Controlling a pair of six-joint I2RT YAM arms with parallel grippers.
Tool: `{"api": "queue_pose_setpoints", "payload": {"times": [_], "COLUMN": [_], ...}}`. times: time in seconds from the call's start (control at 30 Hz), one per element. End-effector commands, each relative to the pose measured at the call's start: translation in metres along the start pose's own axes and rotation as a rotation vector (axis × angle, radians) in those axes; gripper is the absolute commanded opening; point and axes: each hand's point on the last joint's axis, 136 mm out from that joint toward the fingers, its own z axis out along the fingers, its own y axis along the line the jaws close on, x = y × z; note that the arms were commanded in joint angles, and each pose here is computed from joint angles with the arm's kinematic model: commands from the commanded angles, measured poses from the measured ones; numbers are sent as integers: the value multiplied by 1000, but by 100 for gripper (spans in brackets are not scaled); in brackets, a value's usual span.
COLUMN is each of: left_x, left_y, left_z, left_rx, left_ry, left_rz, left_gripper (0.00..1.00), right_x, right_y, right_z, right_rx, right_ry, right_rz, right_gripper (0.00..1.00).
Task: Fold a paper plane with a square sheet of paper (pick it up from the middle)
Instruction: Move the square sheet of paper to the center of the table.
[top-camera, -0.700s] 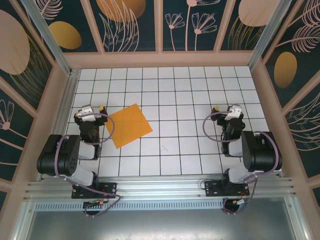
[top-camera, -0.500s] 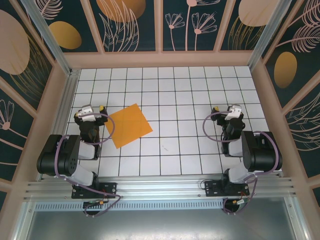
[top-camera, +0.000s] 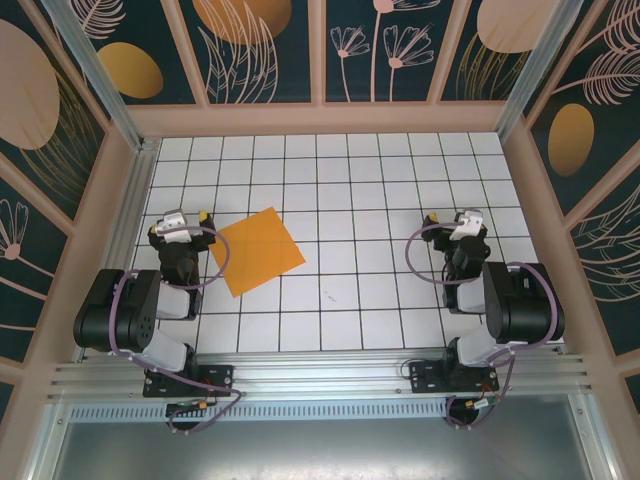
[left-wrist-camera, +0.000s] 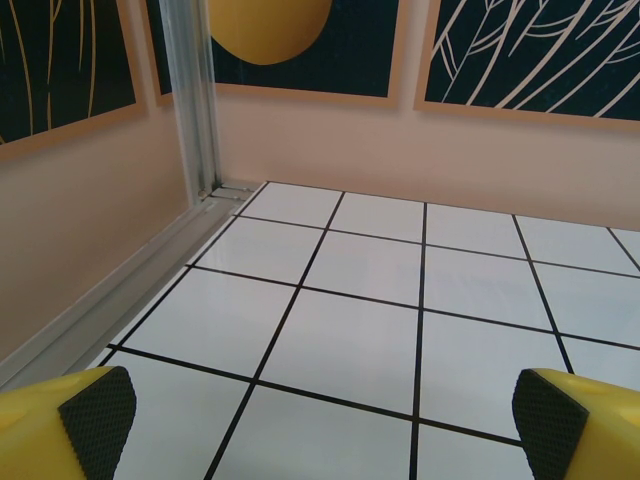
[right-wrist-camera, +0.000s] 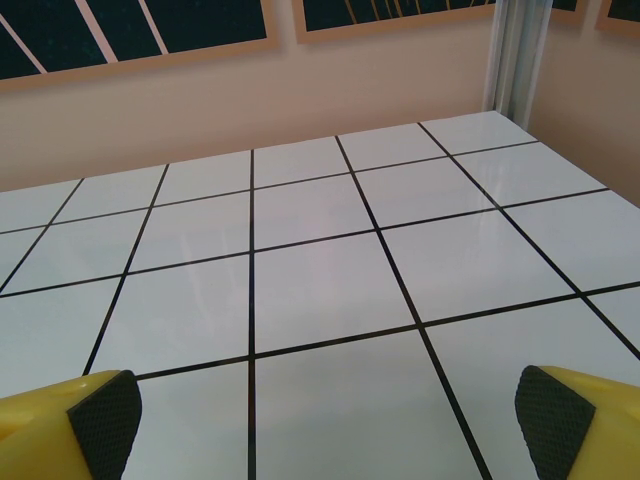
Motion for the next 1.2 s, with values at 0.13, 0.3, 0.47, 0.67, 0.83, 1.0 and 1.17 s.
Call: {"api": "queue_pose_setpoints", "payload": {"times": [0.13,0.3,0.47,0.67,0.83,1.0,1.17], "left_x": [-8,-13,-26,-51,-63,-42,-22], "left_y": [0,9,15,46,35,-10,-29], "left_z": [0,-12,-28,-28,-16,-7,-12], "left_rx": [11,-27,-38,-240,-215,-50,-8], "left_ry": [-34,-82,-145,-112,4,297,491], "left_rz": [-15,-45,-66,-152,-284,-440,-514], "left_gripper": [98,99,98,99,99,98,99], "right_x": [-6,-6,-24,-49,-43,-13,31], "right_y": [3,3,9,28,82,197,309], "right_z": [3,2,14,33,50,49,24], "right_rx": [-22,-21,16,75,42,-206,-391], "right_ry": [-18,-20,22,184,369,641,824], "right_rz": [16,16,-22,75,197,224,117], "right_gripper": [99,99,99,99,99,99,99]}}
